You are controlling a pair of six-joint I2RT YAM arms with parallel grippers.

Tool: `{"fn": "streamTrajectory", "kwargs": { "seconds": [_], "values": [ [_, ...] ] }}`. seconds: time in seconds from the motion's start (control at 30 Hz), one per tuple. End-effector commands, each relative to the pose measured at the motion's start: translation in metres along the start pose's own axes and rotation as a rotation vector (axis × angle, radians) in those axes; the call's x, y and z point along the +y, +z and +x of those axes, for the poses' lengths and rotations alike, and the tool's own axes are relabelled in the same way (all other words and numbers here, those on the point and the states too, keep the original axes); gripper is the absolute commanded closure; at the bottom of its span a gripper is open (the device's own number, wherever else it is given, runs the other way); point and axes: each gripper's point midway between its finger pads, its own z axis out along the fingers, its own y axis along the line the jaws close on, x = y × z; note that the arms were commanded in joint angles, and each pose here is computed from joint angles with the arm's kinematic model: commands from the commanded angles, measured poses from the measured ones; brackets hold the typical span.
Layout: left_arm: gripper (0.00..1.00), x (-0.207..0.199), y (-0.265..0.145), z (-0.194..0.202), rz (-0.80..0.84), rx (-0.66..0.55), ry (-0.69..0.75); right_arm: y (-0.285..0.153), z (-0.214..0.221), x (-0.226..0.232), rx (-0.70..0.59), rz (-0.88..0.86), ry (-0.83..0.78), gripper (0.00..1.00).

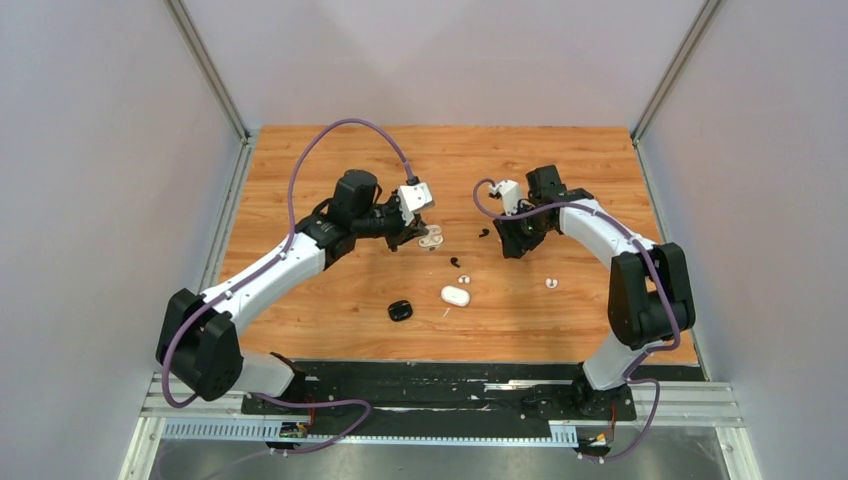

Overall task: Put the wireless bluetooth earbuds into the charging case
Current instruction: Pick up the earbud from the center of the board.

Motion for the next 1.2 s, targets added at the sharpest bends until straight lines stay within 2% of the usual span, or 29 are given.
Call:
{"fn": "streamTrajectory", "kwargs": {
  "seconds": [0.0,0.17,0.23,0.5,0.77,1.17],
  "values": [
    [1.00,0.004,-0.013,-0.006,-0.050,0.003,0.025,0.000,-0.015,-0.023,-0.104,0.017,-0.369,0.54],
    [1.00,0.004,-0.017,-0.004,-0.060,0.013,0.024,-0.014,-0.027,-0.037,-0.273,-0.061,-0.742,0.52],
    [1.00,0.003,-0.017,-0.005,-0.059,0.014,0.023,-0.012,-0.028,-0.041,-0.300,-0.070,-0.870,0.52],
    [1.00,0.004,-0.018,-0.006,-0.060,0.018,0.017,0.012,-0.027,-0.037,-0.317,-0.215,-1.134,0.57],
    [1.00,0.005,-0.019,-0.004,-0.074,0.024,0.011,0.027,-0.024,-0.041,-0.282,-0.260,-1.232,0.61],
    [1.00,0.008,-0.020,-0.003,-0.090,0.027,0.003,0.044,-0.017,-0.041,-0.225,-0.323,-1.245,0.65]
  ]
}}
